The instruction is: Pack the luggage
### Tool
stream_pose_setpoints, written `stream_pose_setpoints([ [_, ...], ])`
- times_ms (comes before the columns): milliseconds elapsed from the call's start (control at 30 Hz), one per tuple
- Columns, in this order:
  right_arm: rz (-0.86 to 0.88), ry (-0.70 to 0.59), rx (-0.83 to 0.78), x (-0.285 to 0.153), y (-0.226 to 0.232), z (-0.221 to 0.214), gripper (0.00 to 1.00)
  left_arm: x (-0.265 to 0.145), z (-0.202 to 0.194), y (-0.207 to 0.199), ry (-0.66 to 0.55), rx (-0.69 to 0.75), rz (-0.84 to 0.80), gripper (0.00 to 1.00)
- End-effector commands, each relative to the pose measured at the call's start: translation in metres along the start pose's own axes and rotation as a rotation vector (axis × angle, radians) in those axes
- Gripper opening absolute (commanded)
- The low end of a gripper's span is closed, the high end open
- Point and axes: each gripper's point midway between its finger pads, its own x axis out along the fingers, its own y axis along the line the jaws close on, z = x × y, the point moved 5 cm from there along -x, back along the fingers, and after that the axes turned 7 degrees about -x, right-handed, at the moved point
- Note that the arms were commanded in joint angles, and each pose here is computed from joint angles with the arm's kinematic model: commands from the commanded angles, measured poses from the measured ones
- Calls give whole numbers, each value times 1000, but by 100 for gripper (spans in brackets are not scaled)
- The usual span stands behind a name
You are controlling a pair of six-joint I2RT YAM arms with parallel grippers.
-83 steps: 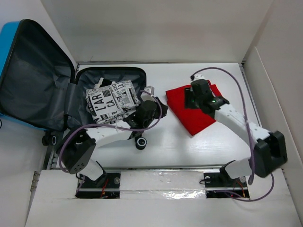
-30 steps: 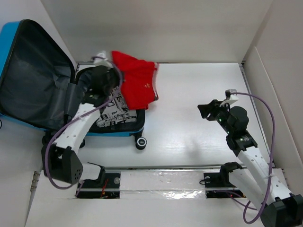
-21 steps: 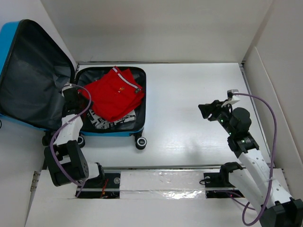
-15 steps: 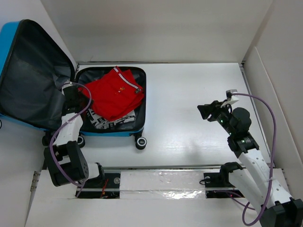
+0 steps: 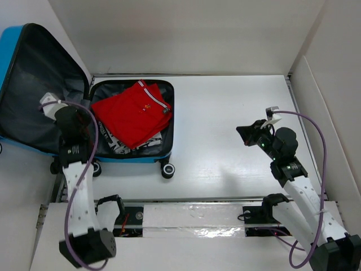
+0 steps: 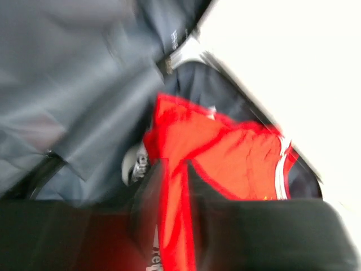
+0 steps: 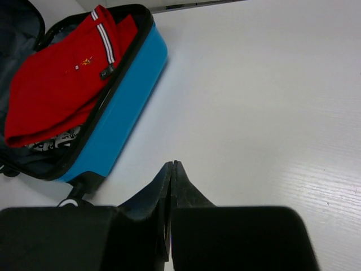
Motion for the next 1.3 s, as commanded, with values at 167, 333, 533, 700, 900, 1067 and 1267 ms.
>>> stream_pose_setpoints([
  [167, 59, -49, -40, 0, 9, 15, 0, -87, 52, 49, -357, -100, 333, 0],
  [333, 71, -41, -40, 1, 10, 14, 1, -108, 50, 100, -514, -30, 695, 0],
  [533, 99, -19, -46, 3, 14, 11, 16, -115, 45, 118, -576, -28, 804, 60],
  [700, 100, -11, -42, 4, 14, 9, 24, -93, 55, 119, -578, 109, 940, 82],
  [900, 99, -27, -67, -2, 17, 16, 24, -54, 62, 128, -480, 154, 965, 76],
  [1067, 130, -19, -66, 0, 23, 13, 24, -47, 94, 104, -503, 154, 972, 69],
  [1267, 147, 8, -63, 5, 25, 9, 24, -37, 98, 96, -472, 156, 934, 43],
])
